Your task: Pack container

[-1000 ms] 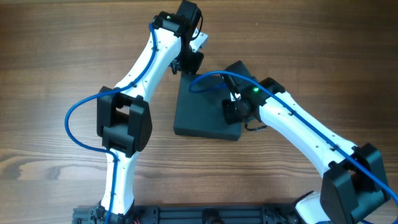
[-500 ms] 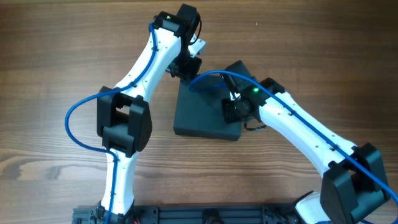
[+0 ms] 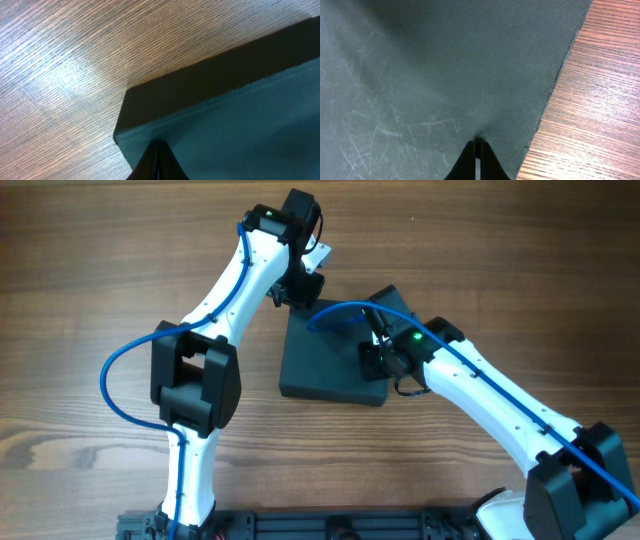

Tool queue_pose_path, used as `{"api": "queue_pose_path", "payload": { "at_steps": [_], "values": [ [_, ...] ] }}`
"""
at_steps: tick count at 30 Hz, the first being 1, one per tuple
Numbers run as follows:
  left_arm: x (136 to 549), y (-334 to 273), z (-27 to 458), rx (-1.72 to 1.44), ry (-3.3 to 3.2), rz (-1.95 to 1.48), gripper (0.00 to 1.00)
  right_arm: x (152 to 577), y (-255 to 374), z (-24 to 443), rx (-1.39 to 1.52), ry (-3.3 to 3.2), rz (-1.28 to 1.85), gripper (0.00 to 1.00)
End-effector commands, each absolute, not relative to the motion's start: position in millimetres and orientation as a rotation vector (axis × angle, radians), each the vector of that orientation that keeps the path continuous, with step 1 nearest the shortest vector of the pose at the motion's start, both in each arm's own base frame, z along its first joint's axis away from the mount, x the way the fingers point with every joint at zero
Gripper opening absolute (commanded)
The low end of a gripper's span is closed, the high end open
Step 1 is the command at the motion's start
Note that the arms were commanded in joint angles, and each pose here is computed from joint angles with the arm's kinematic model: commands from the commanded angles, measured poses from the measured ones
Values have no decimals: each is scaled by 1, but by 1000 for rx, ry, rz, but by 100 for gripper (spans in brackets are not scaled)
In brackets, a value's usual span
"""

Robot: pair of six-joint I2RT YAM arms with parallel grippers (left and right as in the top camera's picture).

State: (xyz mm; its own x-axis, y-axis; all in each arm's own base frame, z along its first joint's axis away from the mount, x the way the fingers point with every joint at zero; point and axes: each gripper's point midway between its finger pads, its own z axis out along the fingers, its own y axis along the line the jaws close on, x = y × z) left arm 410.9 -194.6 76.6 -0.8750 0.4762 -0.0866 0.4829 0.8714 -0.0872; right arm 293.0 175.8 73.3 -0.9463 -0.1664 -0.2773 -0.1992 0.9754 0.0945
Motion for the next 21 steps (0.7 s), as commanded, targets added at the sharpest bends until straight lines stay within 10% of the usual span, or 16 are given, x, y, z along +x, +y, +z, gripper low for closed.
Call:
{"api": "queue_pose_path", "payload": {
  "at_steps": [1, 10, 14, 17, 21],
  "values": [
    [392, -197, 43, 815, 3069, -200, 4, 267, 162, 34, -265, 2987, 105, 4],
    [396, -198, 50, 809, 3044, -201, 5, 278, 166, 41, -261, 2945, 119, 8],
    [413, -196, 71, 773, 2972, -190, 40, 306, 166, 65, -252, 2870, 115, 14],
    [432, -188, 100, 715, 2895, -197, 50, 333, 162, 96, -262, 2798, 125, 17],
    [453, -167, 135, 623, 2815, -167, 57, 373, 145, 145, -171, 2682, 82, 45]
  ]
}}
